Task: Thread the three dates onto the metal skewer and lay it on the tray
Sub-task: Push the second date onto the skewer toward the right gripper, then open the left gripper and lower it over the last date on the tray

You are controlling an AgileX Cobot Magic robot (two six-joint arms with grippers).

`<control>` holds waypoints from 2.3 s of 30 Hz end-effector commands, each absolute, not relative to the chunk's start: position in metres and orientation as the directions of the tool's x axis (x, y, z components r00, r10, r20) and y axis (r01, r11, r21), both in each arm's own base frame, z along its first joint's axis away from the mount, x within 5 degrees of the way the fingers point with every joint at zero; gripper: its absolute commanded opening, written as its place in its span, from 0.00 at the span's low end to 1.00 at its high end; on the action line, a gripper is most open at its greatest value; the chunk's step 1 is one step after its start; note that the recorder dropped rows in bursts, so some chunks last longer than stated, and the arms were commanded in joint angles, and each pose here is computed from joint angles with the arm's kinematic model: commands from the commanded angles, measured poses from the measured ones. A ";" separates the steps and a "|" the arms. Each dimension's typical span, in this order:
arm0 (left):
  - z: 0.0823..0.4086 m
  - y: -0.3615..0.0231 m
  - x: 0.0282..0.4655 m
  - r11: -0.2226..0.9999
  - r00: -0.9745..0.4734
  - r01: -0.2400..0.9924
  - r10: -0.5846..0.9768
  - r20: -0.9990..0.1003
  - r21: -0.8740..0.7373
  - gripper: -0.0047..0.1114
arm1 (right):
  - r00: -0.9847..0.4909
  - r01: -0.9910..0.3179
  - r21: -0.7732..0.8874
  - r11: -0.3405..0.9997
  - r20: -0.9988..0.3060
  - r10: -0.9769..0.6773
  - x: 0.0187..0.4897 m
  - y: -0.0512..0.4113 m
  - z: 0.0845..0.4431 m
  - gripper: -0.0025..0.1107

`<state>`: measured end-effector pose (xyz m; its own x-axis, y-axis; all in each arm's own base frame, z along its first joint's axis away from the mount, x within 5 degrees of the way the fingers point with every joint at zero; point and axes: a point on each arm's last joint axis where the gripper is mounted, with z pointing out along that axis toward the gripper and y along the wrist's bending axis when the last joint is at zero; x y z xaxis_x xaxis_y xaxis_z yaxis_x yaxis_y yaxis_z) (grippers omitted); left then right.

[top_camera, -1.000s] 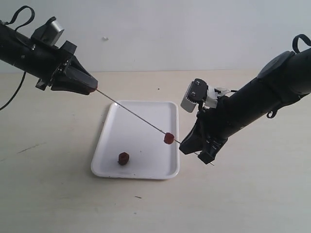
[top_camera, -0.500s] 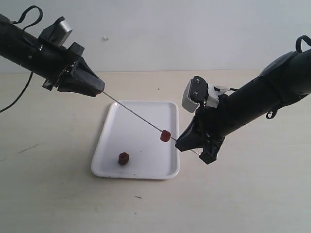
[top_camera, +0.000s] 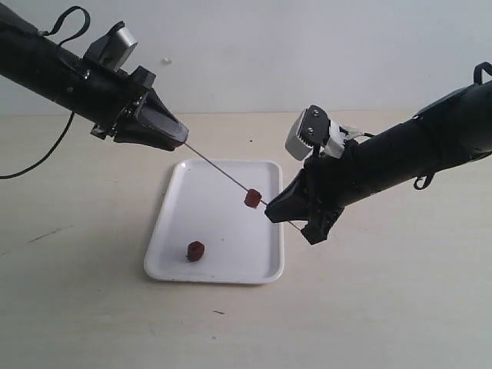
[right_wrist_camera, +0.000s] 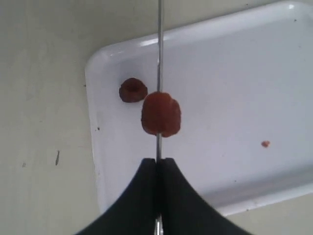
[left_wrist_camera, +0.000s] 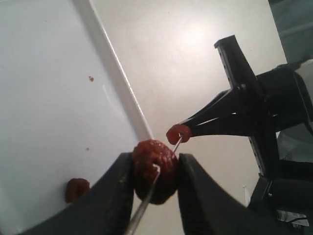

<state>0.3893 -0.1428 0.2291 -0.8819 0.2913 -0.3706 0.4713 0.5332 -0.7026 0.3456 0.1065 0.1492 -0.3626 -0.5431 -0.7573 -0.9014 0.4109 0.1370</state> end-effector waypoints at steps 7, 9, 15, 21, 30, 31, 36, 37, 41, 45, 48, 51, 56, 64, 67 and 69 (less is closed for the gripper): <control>0.237 -0.153 0.386 0.464 -0.876 0.482 0.273 -0.398 -0.743 0.31 | -0.492 -0.797 0.213 0.565 -0.771 -0.404 0.357 0.107 0.155 0.02; 0.237 -0.154 0.386 0.462 -0.877 0.480 0.269 -0.398 -0.745 0.31 | -0.494 -0.801 0.238 0.549 -0.780 -0.383 0.356 0.109 0.157 0.02; 0.237 -0.157 0.386 0.446 -0.870 0.492 0.271 -0.411 -0.748 0.31 | -0.515 -0.789 0.312 0.530 -0.806 -0.292 0.356 0.114 0.164 0.02; 0.238 -0.158 0.386 0.436 -0.865 0.501 0.268 -0.423 -0.748 0.31 | -0.537 -0.777 0.355 0.519 -0.804 -0.255 0.355 0.116 0.166 0.02; 0.238 -0.158 0.386 0.434 -0.864 0.503 0.268 -0.426 -0.747 0.54 | -0.528 -0.790 0.351 0.503 -0.806 -0.267 0.354 0.116 0.166 0.02; 0.238 -0.158 0.386 0.434 -0.864 0.503 0.268 -0.426 -0.747 0.54 | -0.527 -0.792 0.348 0.501 -0.806 -0.272 0.353 0.116 0.166 0.02; 0.238 -0.158 0.386 0.433 -0.863 0.505 0.269 -0.428 -0.746 0.54 | -0.526 -0.793 0.347 0.501 -0.805 -0.274 0.353 0.116 0.166 0.02; 0.238 -0.158 0.386 0.432 -0.862 0.507 0.270 -0.430 -0.746 0.54 | -0.526 -0.792 0.347 0.502 -0.805 -0.274 0.353 0.116 0.166 0.02; 0.242 -0.141 0.394 0.424 -0.854 0.518 0.216 -0.473 -0.743 0.54 | -0.544 -0.779 0.346 0.523 -0.789 -0.287 0.354 0.115 0.163 0.02; 0.242 -0.114 0.403 0.450 -0.838 0.536 0.182 -0.514 -0.714 0.54 | -0.645 -0.682 0.339 0.648 -0.696 -0.315 0.356 0.105 0.153 0.02; 0.237 -0.105 0.403 0.479 -0.799 0.592 0.247 -0.547 -0.648 0.54 | -0.711 -0.624 0.330 0.708 -0.616 -0.340 0.353 0.098 0.150 0.02; 0.233 -0.110 0.400 0.471 -0.754 0.654 0.334 -0.566 -0.592 0.54 | -0.742 -0.591 0.320 0.740 -0.575 -0.345 0.351 0.094 0.152 0.02; 0.221 -0.135 0.385 0.445 -0.659 0.751 0.549 -0.513 -0.488 0.54 | -0.801 -0.482 0.219 0.848 -0.502 -0.325 0.351 0.078 0.155 0.02; 0.204 -0.189 0.362 0.506 -0.584 0.810 0.738 -0.337 -0.297 0.54 | -0.842 -0.406 0.158 0.900 -0.447 -0.301 0.350 0.069 0.153 0.02; 0.198 -0.207 0.351 0.515 -0.541 0.841 0.806 -0.238 -0.167 0.54 | -0.842 -0.405 0.159 0.900 -0.448 -0.300 0.351 0.069 0.153 0.02; 0.194 -0.218 0.344 0.524 -0.533 0.846 0.825 -0.189 -0.099 0.54 | -0.843 -0.404 0.161 0.901 -0.448 -0.298 0.351 0.069 0.154 0.02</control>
<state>0.3516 -0.2059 0.1982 -0.5361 0.8054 -0.2527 0.8435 0.4992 -0.1984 0.3488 0.0706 0.1479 -0.8495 -0.3044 -0.4308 -0.4081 0.8968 0.1709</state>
